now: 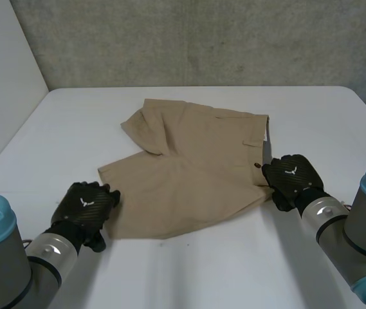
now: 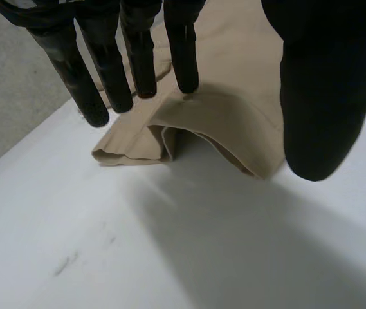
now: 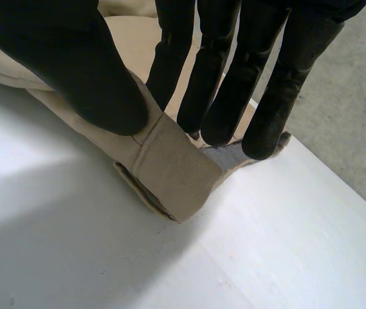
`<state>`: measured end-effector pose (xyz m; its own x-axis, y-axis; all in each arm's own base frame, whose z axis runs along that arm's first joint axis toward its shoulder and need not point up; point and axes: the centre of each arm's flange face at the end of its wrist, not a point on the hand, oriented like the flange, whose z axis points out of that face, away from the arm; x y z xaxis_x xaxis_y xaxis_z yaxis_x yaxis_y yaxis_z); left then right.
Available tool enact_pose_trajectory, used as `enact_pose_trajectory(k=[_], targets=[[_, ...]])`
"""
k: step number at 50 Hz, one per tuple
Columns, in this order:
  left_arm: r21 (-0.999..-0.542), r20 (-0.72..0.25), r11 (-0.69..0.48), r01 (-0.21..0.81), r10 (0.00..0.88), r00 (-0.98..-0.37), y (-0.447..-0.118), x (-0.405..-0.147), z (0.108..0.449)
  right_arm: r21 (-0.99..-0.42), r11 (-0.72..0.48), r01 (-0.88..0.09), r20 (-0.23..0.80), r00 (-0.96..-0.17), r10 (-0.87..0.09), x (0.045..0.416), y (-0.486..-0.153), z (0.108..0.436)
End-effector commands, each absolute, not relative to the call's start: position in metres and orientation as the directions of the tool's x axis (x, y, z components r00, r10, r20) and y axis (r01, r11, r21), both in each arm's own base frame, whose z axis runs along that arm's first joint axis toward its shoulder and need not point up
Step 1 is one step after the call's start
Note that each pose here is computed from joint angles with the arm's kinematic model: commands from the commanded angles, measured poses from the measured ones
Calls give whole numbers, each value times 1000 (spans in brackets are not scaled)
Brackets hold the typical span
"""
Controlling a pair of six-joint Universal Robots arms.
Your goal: Fold the shorts.
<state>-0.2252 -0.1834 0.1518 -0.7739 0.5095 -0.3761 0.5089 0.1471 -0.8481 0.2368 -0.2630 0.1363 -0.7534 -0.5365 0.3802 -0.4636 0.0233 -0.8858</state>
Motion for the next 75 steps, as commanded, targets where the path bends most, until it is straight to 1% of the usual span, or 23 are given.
enact_pose_trajectory(k=[1, 5, 6, 11, 20, 27, 31, 37, 47, 59, 64, 65, 66, 67, 69, 71, 72, 75], targets=[[-827, -363, 191, 528, 536, -763, -183, -227, 135, -895, 42, -444, 357, -769, -530, 237, -263, 137], [-819, -359, 208, 536, 543, -759, -185, -228, 129, -894, 43, -445, 357, -769, -530, 236, -263, 136], [-810, -356, 222, 543, 549, -756, -188, -230, 123, -895, 44, -445, 356, -770, -529, 236, -263, 136], [-805, -358, 229, 548, 549, -755, -194, -232, 117, -894, 41, -447, 359, -767, -532, 237, -262, 136], [-815, -361, 214, 538, 538, -761, -205, -237, 118, -893, 47, -448, 357, -767, -534, 236, -261, 135], [-811, -361, 220, 542, 541, -760, -209, -239, 114, -892, 47, -450, 358, -766, -534, 236, -260, 134], [-819, -359, 213, 533, 536, -765, -212, -241, 116, -891, 48, -451, 359, -765, -535, 236, -260, 134], [-826, -358, 194, 529, 545, -758, -211, -247, 119, -890, 50, -452, 358, -765, -536, 236, -260, 133], [-827, -357, 190, 529, 550, -755, -210, -248, 119, -881, 40, -472, 379, -752, -540, 236, -259, 131], [-841, -353, 182, 509, 528, -772, -218, -247, 123, -879, 36, -475, 385, -753, -534, 236, -260, 133], [-847, -358, 163, 506, 527, -771, -213, -248, 134, -874, 49, -484, 388, -755, -529, 234, -256, 141], [-861, -366, 132, 492, 512, -777, -205, -245, 155, -873, 55, -485, 386, -754, -531, 233, -255, 144], [-861, -366, 132, 492, 511, -778, -205, -245, 155, -873, 55, -485, 386, -754, -531, 233, -255, 145], [-863, -366, 127, 488, 508, -780, -199, -242, 162, -870, 63, -489, 384, -752, -535, 233, -254, 148], [-868, -368, 110, 485, 512, -776, -180, -237, 183, -862, 79, -501, 383, -744, -548, 232, -249, 154], [-873, -369, 95, 478, 512, -776, -172, -234, 195, -845, 97, -526, 389, -729, -563, 228, -240, 174], [-880, -369, 78, 468, 506, -780, -165, -231, 208, -842, 104, -530, 388, -728, -565, 227, -237, 179], [-891, -369, 53, 452, 496, -786, -155, -226, 226, -830, 110, -546, 396, -718, -572, 223, -229, 198]])
